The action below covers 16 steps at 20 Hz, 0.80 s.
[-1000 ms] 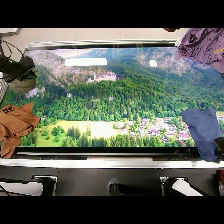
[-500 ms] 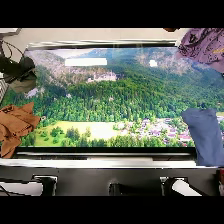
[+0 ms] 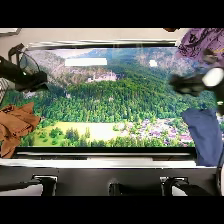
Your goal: Fold the clothes and pants, and hang the long-sleeved shirts on hangers.
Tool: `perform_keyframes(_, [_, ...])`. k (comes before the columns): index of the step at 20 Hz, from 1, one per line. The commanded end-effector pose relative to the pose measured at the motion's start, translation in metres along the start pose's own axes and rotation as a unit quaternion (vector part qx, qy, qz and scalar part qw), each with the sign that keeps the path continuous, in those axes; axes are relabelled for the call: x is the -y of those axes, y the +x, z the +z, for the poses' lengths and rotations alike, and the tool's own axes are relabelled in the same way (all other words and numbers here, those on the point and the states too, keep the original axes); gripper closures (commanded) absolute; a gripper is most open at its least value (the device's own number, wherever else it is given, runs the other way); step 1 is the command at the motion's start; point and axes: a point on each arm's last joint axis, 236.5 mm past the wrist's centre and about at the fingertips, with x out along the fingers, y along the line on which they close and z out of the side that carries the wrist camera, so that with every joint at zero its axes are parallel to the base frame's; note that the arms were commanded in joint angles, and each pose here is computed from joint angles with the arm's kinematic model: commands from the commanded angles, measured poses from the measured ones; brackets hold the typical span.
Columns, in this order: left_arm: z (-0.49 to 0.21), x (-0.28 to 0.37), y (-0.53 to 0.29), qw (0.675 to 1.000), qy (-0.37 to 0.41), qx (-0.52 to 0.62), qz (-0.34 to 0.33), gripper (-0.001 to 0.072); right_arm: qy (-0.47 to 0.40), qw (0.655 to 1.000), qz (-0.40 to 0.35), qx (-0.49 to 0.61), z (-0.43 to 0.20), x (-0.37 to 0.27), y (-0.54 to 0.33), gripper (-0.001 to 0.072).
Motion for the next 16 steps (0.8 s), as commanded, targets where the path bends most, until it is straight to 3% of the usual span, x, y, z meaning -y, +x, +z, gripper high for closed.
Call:
perform_keyframes(1, [-0.025,0.005,-0.006,0.998,0.037,0.053,-0.009,0.0691,-0.114,0.991,0.067,-0.031,-0.053,-0.104,0.000,0.0681])
perform_keyframes(5, [-0.035,0.006,-0.033,0.991,0.042,0.128,-0.015,0.0690,-0.176,0.980,0.082,-0.037,-0.081,-0.141,-0.005,0.0681])
perform_keyframes(16, [-0.038,0.008,-0.043,0.989,0.044,0.137,-0.017,0.0689,-0.184,0.980,0.067,-0.040,-0.082,-0.135,-0.004,0.0681])
